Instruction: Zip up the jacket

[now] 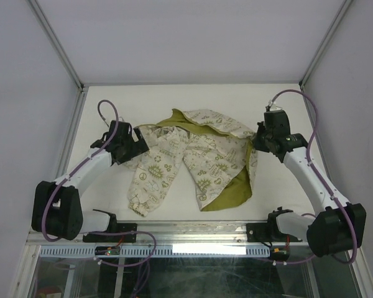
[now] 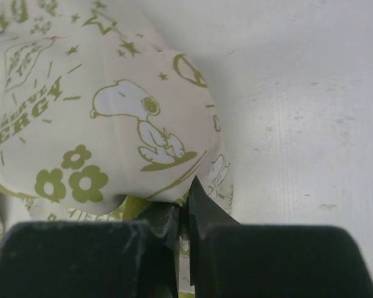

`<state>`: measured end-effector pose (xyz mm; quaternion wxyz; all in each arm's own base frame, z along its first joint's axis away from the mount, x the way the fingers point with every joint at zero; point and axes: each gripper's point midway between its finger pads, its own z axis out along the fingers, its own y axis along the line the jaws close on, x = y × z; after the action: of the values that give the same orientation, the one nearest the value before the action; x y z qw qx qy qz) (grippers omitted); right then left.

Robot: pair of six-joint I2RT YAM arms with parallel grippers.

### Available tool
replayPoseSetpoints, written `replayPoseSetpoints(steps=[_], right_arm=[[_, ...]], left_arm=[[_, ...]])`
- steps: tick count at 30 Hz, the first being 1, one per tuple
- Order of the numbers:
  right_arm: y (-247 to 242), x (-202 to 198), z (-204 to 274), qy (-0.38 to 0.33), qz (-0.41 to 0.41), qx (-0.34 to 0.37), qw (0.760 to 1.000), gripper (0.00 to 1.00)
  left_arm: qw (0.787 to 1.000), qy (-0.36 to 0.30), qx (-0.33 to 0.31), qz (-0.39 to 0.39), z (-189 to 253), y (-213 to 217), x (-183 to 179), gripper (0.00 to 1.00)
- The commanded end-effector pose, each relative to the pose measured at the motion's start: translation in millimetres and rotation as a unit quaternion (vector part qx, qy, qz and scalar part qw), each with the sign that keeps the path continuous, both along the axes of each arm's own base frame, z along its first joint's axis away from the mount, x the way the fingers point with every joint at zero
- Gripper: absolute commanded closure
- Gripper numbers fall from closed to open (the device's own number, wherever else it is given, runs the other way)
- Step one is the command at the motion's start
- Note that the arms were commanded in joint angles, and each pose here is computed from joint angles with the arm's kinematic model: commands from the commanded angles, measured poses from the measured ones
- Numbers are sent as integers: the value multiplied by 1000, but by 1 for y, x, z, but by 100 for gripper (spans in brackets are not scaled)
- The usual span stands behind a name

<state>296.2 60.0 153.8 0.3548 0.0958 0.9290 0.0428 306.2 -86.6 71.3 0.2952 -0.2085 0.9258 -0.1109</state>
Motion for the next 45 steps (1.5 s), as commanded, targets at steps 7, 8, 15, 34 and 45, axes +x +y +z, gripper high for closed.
replayPoseSetpoints(steps=[7,8,15,34,45], right_arm=[[47,10,17,-19,92,91,991,100],[50,10,16,-19,97,96,990,100],[60,6,7,-10,114,119,986,100],[22,98,133,-155,62,48,985,100],[95,59,232,-219,252,181,925,100]], left_arm=[[988,-106,-74,-90,104,-121,18,1],[988,-103,-72,-88,101,-127,20,1],[995,-52,-30,-74,46,-157,41,1],[951,-252,84,-157,223,-86,174,100],[923,-297,138,-202,334,-59,119,100]])
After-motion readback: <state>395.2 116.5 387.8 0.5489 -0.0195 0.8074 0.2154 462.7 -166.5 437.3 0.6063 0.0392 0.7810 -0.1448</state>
